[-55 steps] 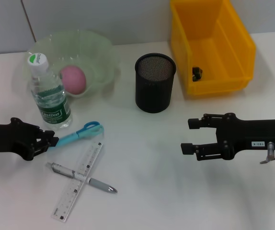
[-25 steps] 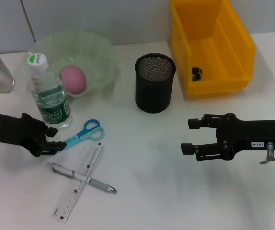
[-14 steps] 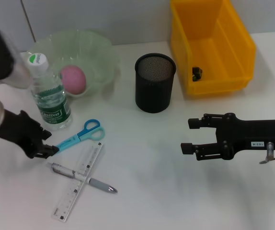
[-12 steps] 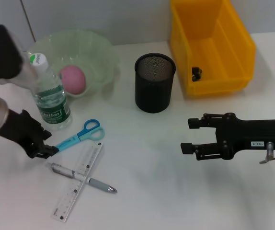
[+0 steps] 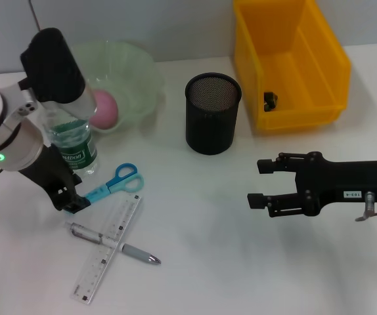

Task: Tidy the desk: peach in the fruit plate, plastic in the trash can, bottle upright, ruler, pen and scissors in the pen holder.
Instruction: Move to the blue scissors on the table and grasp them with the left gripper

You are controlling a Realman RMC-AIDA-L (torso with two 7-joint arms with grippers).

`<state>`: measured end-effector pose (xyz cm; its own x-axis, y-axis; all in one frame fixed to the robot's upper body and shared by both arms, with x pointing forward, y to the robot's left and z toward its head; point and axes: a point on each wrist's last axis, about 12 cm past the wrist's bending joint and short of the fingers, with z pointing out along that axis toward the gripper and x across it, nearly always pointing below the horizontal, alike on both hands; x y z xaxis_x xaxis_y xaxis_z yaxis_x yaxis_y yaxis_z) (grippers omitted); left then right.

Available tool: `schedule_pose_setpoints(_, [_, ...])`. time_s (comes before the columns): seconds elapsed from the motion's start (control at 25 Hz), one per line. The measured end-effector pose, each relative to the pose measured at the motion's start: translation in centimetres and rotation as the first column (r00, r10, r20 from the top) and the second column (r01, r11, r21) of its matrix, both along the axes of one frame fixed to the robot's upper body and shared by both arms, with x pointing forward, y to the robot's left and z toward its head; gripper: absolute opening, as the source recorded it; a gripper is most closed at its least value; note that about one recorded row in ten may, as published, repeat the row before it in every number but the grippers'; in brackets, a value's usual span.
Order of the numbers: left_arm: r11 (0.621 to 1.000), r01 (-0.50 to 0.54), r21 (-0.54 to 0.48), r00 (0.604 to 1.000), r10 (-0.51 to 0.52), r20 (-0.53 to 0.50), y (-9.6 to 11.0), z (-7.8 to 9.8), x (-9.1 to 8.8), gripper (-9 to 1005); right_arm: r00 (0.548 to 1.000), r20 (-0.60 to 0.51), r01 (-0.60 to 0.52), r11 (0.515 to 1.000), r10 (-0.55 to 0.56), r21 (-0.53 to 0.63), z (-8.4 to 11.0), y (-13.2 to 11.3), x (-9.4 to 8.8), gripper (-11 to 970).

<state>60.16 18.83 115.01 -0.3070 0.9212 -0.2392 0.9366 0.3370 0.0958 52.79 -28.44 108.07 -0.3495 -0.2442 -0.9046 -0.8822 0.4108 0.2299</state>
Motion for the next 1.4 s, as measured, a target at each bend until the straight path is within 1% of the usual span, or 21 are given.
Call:
schedule_pose_setpoints(0.28, [1.0, 0.012, 0.022, 1.0, -0.012, -0.007, -0.8, -0.1, 0.4, 449, 1.0, 0.008, -0.002, 1.0, 0.002, -0.003, 0.0, 0.0, 0.1, 815])
schedule_pose_setpoints(0.52, [0.999, 0.014, 0.042, 1.0, -0.014, -0.02, -1.1, -0.7, 0.7, 448, 1.0, 0.008, -0.002, 1.0, 0.003, -0.003, 0.0, 0.1, 0.1, 815])
schedule_pose_setpoints(0.8, [0.998, 0.018, 0.053, 1.0, -0.017, -0.019, -1.1, -1.1, 0.8, 447, 1.0, 0.008, -0.003, 1.0, 0.003, -0.004, 0.0, 0.1, 0.1, 815])
schedule_pose_setpoints(1.08, [0.998, 0.018, 0.066, 1.0, -0.016, -0.023, -1.1, -1.8, 0.9, 446, 1.0, 0.002, -0.007, 1.0, 0.007, -0.008, -0.1, 0.2, 0.0, 815])
schedule_pose_setpoints(1.4, [0.997, 0.016, 0.069, 1.0, -0.015, -0.023, -1.0, -2.2, 1.0, 445, 1.0, 0.002, -0.008, 1.0, 0.008, -0.007, -0.1, 0.2, 0.0, 815])
